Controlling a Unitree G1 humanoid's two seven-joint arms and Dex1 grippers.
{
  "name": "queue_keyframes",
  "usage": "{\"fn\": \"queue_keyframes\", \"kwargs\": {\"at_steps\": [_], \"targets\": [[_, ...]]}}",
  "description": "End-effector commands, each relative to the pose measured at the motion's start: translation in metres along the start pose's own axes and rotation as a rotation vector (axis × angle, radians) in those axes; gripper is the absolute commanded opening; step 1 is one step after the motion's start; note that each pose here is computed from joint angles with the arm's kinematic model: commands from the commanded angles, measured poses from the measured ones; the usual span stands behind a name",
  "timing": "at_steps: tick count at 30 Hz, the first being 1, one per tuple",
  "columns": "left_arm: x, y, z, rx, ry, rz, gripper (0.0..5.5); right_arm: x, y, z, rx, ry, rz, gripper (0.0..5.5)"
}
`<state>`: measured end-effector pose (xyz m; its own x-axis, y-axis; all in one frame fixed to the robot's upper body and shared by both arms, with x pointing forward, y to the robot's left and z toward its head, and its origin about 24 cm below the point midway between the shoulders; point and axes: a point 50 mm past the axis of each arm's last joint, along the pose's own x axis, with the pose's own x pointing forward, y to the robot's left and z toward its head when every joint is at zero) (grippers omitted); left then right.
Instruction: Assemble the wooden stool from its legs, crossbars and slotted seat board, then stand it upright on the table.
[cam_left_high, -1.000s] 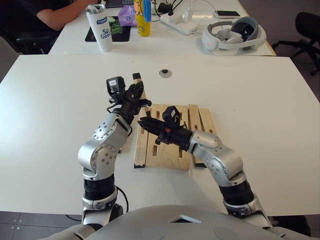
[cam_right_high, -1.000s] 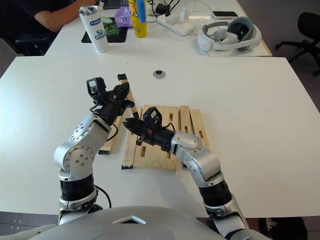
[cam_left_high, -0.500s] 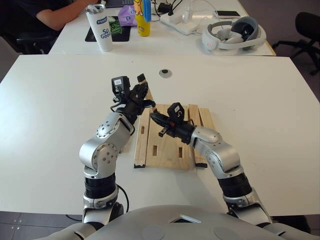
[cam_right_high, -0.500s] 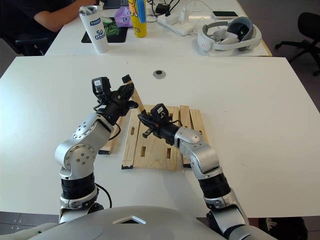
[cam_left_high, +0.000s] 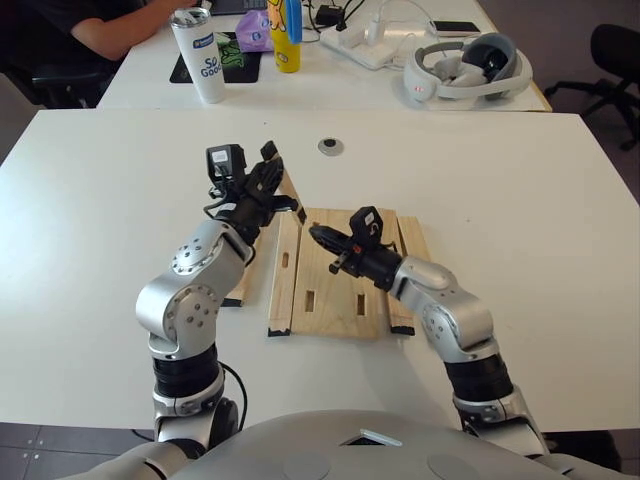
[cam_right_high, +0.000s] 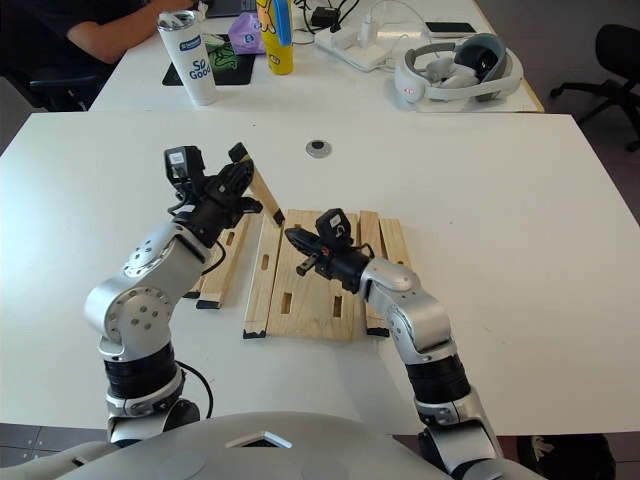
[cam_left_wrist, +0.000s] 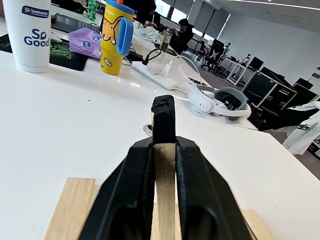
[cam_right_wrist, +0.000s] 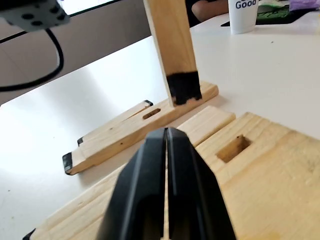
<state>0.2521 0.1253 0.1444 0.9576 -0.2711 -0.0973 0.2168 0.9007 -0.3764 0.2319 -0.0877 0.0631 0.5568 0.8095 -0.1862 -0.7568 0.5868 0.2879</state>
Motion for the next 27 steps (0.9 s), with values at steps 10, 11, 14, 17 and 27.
{"fn": "queue_keyframes", "kwargs": {"at_steps": [10, 11, 14, 17, 27], "targets": [[-0.027, 0.014, -0.028, -0.095, 0.134, 0.079, 0.44, -0.041, -0.043, 0.023, 0.066, -0.167, -0.277, 0.0], [-0.028, 0.015, -0.03, -0.098, 0.134, 0.091, 0.44, -0.04, -0.041, 0.031, 0.079, -0.204, -0.26, 0.0], [-0.033, 0.018, -0.034, -0.104, 0.134, 0.123, 0.44, -0.04, -0.036, 0.05, 0.088, -0.274, -0.23, 0.0], [-0.037, 0.019, -0.04, -0.112, 0.133, 0.149, 0.44, -0.043, -0.037, 0.066, 0.093, -0.314, -0.213, 0.0], [-0.036, 0.016, -0.047, -0.137, 0.083, 0.186, 0.44, -0.038, -0.039, 0.073, 0.092, -0.276, -0.165, 0.0]]}}
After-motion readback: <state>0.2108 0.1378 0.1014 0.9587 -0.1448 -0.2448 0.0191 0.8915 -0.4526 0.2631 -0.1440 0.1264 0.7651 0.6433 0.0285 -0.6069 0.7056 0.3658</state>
